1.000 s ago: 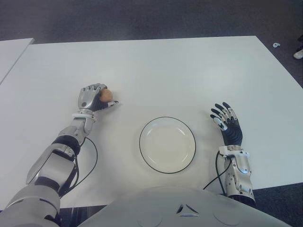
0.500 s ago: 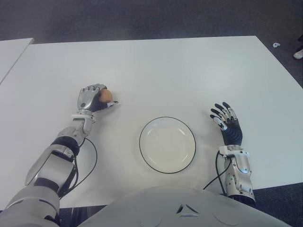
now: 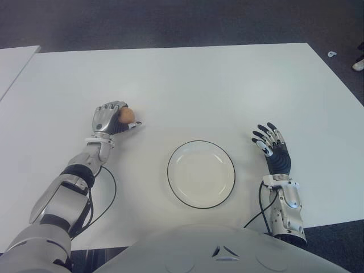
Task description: Put the apples into the plate.
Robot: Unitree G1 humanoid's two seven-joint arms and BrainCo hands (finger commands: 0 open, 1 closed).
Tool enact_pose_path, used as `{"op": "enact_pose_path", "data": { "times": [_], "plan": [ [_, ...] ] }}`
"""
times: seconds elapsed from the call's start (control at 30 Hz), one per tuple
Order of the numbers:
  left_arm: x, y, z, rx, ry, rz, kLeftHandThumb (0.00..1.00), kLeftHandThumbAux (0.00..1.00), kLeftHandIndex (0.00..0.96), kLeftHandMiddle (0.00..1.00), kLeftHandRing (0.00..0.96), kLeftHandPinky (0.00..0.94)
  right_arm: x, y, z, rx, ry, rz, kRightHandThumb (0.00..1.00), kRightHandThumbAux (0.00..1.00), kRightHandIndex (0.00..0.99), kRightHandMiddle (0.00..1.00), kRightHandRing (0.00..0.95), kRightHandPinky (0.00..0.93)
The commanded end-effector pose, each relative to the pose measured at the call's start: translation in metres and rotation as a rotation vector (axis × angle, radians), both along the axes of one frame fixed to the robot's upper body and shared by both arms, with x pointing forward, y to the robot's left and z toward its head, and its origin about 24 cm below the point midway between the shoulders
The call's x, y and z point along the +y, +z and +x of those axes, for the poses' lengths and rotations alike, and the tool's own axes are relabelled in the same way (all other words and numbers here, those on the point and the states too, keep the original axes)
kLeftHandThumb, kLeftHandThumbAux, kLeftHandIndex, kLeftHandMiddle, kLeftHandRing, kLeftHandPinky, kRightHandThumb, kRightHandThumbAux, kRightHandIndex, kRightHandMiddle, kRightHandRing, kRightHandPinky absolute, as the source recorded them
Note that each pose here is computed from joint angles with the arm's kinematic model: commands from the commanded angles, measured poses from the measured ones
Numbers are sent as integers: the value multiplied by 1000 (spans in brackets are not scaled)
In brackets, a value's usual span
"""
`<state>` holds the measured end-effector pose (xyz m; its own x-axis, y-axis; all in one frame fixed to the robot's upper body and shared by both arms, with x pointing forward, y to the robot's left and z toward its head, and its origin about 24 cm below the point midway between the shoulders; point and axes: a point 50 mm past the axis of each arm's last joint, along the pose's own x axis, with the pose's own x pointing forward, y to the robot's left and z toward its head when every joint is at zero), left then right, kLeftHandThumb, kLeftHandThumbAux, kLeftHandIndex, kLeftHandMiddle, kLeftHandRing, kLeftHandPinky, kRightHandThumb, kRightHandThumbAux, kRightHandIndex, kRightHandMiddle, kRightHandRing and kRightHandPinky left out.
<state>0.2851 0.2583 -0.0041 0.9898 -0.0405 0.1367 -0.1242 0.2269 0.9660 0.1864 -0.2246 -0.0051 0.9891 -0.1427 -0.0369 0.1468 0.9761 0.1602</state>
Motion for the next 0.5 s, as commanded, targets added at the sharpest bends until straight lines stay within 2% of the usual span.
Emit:
{"op": "enact_pose_path", "data": {
  "times": [0.03,0.5],
  "plan": [
    [5,-10,-11,58,11,0,744,694,443,831,815,754,2,-13,-7,76,-3,18,475,719,123,229,253,287],
    [6,7,-7,-48,-20,-48,747,694,443,864,853,840,3,-13,-6,73,0,15,472,729,119,222,249,294]
  ]
}}
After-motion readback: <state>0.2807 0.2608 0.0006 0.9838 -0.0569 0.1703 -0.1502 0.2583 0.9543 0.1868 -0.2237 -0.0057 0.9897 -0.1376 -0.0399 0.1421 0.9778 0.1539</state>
